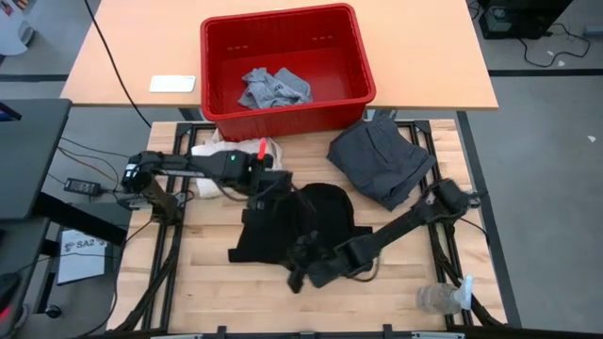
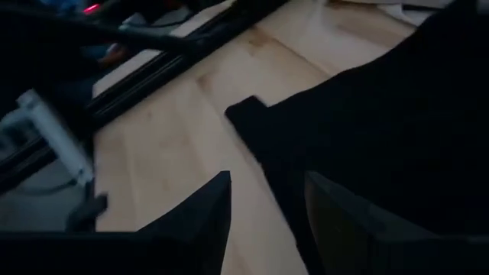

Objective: Fold laundry
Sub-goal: Fold the black shirt

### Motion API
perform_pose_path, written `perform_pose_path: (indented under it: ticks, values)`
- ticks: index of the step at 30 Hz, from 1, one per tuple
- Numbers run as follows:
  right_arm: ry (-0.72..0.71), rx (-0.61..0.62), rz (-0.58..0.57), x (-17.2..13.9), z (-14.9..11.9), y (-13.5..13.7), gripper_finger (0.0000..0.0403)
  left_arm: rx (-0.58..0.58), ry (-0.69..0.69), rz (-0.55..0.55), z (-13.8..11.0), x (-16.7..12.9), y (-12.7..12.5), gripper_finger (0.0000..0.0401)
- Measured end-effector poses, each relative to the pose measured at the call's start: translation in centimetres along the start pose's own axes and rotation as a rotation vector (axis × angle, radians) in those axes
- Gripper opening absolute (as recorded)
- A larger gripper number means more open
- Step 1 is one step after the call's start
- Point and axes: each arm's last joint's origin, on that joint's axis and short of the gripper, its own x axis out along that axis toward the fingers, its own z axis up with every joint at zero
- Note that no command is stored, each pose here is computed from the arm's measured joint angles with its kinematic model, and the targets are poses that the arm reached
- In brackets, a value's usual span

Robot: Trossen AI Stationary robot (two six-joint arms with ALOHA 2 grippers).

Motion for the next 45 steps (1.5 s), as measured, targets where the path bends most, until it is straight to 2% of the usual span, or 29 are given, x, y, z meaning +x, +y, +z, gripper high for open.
perform_pose_path:
  ticks: [6, 10, 15, 19, 24, 27, 33, 38, 45]
  values:
    - [-0.01, 0.134, -0.061, 3.0, 1.1, 1.7, 0.0173, 0.03, -0.043, -0.136, -0.3, 0.4, 2.8, 0.0178]
    - [-0.038, 0.197, -0.076, 3.9, 1.3, 2.6, 0.0173, -0.01, -0.106, -0.223, -1.1, 0.0, 4.9, 0.0178]
    - [0.012, 0.185, -0.089, 4.2, 1.0, 2.6, 0.0173, -0.221, -0.21, -0.258, -3.0, 1.2, 7.3, 0.0178]
    - [0.033, 0.172, -0.101, 4.0, 1.0, 2.5, 0.0173, -0.361, -0.153, -0.258, -5.7, 2.9, 8.0, 0.0178]
    - [0.067, 0.19, -0.074, 4.0, 1.2, 2.6, 0.0173, -0.515, -0.084, -0.258, -8.7, 5.9, 7.9, 0.0178]
    - [0.135, 0.249, -0.052, 4.5, 1.5, 2.1, 0.0173, -0.6, -0.013, -0.263, -10.2, 8.2, 7.5, 0.0175]
    - [0.23, 0.277, -0.066, 5.2, 1.8, 0.9, 0.0173, -0.722, 0.009, -0.267, -11.6, 13.1, 5.6, 0.0174]
    - [0.25, 0.327, -0.115, 4.9, 2.3, 0.3, 0.0173, -0.737, -0.05, -0.267, -12.4, 15.8, 4.7, 0.0176]
    - [0.256, 0.449, -0.118, 5.1, 2.7, 0.1, 0.0173, -0.784, -0.101, -0.294, -12.8, 17.2, 4.1, 0.0173]
